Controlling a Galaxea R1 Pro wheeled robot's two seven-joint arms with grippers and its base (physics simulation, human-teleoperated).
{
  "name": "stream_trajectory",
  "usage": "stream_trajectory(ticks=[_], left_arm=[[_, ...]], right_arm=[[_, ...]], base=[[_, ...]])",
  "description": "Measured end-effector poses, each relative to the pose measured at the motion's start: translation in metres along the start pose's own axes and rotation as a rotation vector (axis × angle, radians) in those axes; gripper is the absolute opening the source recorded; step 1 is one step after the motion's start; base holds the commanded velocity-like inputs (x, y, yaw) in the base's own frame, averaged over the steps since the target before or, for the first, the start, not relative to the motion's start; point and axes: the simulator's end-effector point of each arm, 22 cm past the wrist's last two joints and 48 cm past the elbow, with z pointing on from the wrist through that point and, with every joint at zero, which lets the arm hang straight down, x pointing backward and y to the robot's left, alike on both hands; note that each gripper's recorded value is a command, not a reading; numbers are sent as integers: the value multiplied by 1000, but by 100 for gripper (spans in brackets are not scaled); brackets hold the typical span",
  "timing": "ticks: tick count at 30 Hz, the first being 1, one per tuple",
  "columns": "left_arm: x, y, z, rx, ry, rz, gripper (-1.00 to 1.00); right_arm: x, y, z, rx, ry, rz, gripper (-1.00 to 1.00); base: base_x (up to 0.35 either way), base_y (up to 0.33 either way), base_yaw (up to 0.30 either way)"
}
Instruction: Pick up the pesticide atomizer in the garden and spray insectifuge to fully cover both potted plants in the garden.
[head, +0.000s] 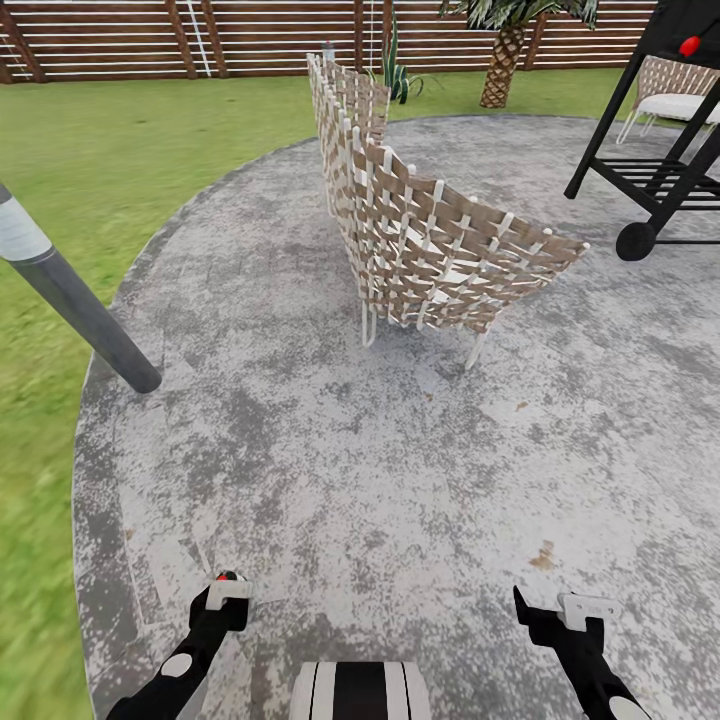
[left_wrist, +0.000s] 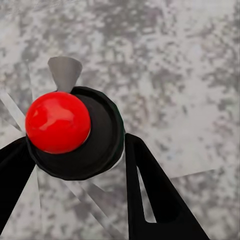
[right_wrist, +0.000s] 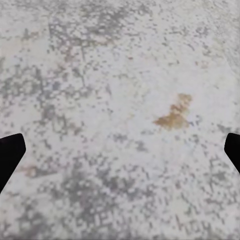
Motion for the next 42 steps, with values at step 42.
stream_trajectory(ticks=[42], left_arm=[[-64, 7, -18, -10, -117, -1, -100]], right_arm=[[-59, -23, -19, 39, -130, 34, 100]], base=[[0, 0, -7]])
